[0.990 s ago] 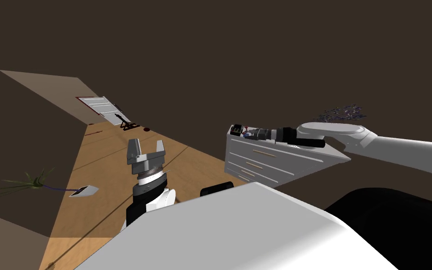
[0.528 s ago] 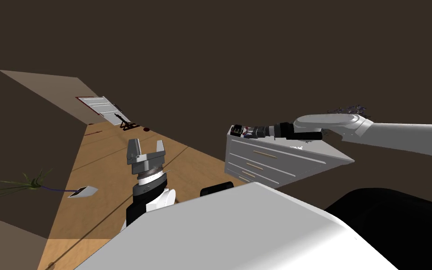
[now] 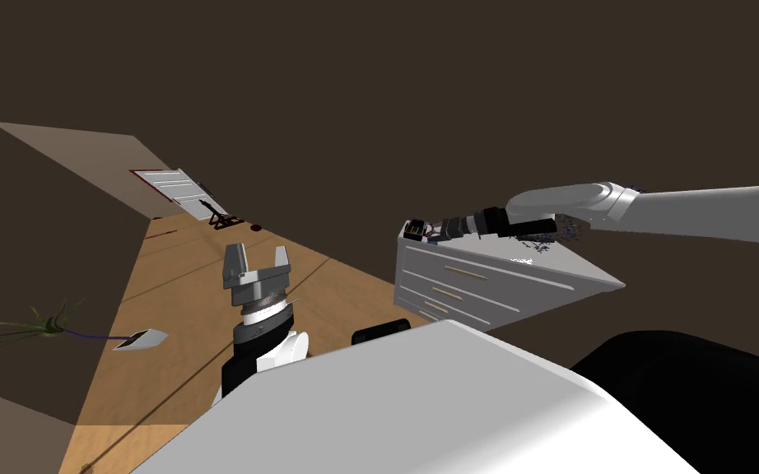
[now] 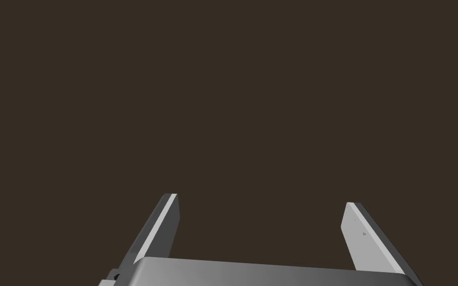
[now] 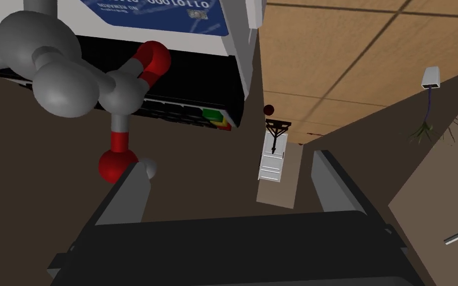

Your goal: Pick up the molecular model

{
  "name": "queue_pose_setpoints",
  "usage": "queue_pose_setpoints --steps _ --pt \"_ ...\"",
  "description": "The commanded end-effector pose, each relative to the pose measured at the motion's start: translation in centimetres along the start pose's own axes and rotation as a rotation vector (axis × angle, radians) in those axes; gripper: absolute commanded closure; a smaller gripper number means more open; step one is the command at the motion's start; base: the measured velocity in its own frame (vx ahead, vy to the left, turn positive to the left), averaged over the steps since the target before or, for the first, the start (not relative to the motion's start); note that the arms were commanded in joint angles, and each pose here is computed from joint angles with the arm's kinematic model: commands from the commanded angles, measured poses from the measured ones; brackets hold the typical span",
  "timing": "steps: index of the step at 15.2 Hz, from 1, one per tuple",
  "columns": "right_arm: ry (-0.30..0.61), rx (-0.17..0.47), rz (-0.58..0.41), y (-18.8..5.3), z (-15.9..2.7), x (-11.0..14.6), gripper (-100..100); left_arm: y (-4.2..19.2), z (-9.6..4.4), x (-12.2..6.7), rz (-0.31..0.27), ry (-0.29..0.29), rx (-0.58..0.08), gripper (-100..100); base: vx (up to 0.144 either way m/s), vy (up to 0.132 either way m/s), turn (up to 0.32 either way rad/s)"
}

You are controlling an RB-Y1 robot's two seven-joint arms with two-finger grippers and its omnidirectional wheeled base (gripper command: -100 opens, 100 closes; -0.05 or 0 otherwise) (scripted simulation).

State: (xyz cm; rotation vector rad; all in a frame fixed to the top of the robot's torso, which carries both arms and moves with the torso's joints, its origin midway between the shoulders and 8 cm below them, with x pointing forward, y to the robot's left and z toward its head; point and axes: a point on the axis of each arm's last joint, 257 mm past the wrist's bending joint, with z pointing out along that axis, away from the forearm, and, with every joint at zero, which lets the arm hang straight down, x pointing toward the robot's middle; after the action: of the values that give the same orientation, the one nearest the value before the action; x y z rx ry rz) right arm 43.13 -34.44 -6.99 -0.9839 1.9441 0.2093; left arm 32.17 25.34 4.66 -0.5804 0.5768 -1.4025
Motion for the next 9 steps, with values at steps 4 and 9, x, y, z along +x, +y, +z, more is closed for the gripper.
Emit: queue_pose_setpoints --steps 4,9 --pt "0.081 -0.019 -0.091 -0.6 0.9 -0.2 -100 0.0 0.0 0.0 0.000 0.000 0.000 0 0.017 -0.030 -0.010" --pt "0.146 -0.041 -0.162 -0.7 1.7 -0.3 -100 0.0 0.0 0.0 0.000 0.000 0.000 0 0.017 -0.041 -0.019"
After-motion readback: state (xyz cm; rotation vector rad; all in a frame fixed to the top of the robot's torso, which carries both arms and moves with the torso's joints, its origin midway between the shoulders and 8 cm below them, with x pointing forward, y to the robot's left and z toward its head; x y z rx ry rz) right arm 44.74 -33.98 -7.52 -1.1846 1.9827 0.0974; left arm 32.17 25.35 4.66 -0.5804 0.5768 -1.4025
